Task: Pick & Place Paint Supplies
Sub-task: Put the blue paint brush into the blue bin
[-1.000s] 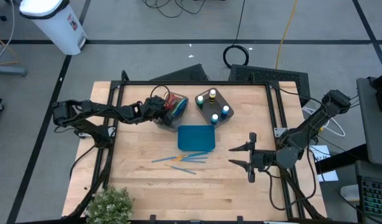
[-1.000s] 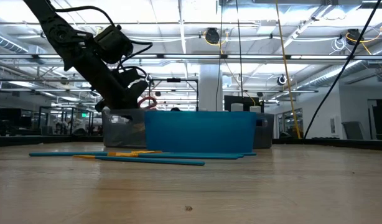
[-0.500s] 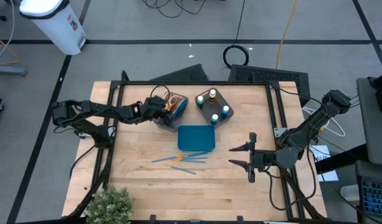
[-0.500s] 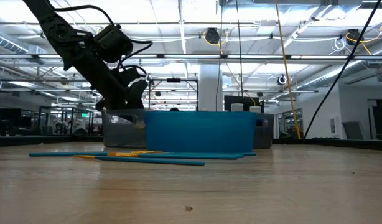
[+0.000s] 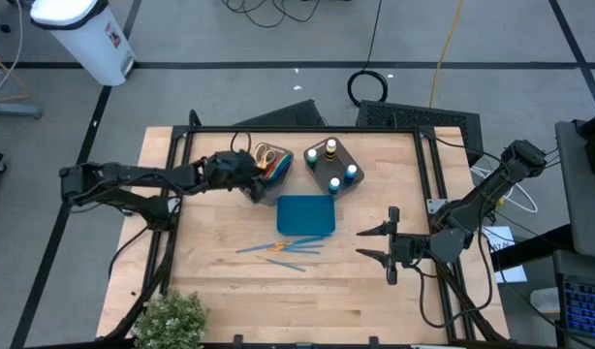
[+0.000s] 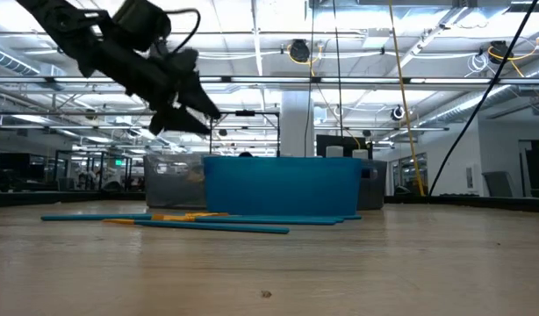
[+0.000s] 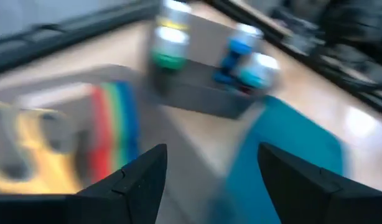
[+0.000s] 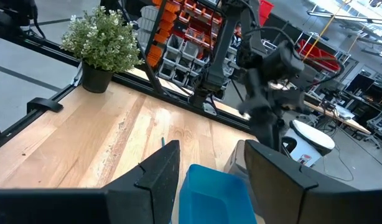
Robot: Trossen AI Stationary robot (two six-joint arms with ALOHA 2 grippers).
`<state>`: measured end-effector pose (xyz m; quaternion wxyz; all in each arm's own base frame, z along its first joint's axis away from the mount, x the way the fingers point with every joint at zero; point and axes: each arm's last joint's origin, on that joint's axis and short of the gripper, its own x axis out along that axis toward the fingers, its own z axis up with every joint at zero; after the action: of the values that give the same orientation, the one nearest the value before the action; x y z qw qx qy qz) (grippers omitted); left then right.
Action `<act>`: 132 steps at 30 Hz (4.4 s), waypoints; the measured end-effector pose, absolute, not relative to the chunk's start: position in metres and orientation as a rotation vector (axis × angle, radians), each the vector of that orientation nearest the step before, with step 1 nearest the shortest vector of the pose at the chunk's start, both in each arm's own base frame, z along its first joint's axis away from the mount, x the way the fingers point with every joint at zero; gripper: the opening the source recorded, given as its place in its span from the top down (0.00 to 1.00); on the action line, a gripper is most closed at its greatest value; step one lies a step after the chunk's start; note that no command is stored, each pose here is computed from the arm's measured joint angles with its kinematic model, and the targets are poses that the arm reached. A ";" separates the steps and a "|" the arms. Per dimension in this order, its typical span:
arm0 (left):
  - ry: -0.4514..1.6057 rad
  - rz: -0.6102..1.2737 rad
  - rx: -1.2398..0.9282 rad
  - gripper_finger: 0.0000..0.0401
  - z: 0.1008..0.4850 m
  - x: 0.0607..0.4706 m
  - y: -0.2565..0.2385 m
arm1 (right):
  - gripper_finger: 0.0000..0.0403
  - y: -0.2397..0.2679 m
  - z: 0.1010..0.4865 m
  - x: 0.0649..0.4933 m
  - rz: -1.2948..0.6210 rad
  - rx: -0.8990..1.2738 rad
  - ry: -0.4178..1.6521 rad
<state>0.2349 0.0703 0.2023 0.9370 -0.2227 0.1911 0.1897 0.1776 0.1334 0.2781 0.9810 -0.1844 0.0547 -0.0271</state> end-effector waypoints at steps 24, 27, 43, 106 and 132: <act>0.625 -0.022 -0.159 0.38 0.155 0.249 -0.084 | 0.58 0.133 0.278 0.178 -0.055 -0.360 0.109; 0.637 -0.009 -0.131 0.38 0.143 0.253 -0.089 | 0.58 0.133 0.278 0.178 -0.055 -0.351 0.109; 0.728 0.056 -0.179 0.38 0.099 0.262 -0.092 | 0.58 0.134 0.278 0.178 -0.055 -0.345 0.109; 0.686 0.113 -0.065 0.64 0.093 0.260 -0.101 | 0.58 0.134 0.278 0.177 -0.054 -0.345 0.109; 0.727 0.166 -0.091 0.69 0.071 0.264 -0.096 | 0.58 0.134 0.278 0.177 -0.054 -0.346 0.110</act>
<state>0.2637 -0.0955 0.0712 0.9302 -0.0446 0.3552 0.0812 0.1775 0.1336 0.2780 0.9832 -0.1720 0.0545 -0.0270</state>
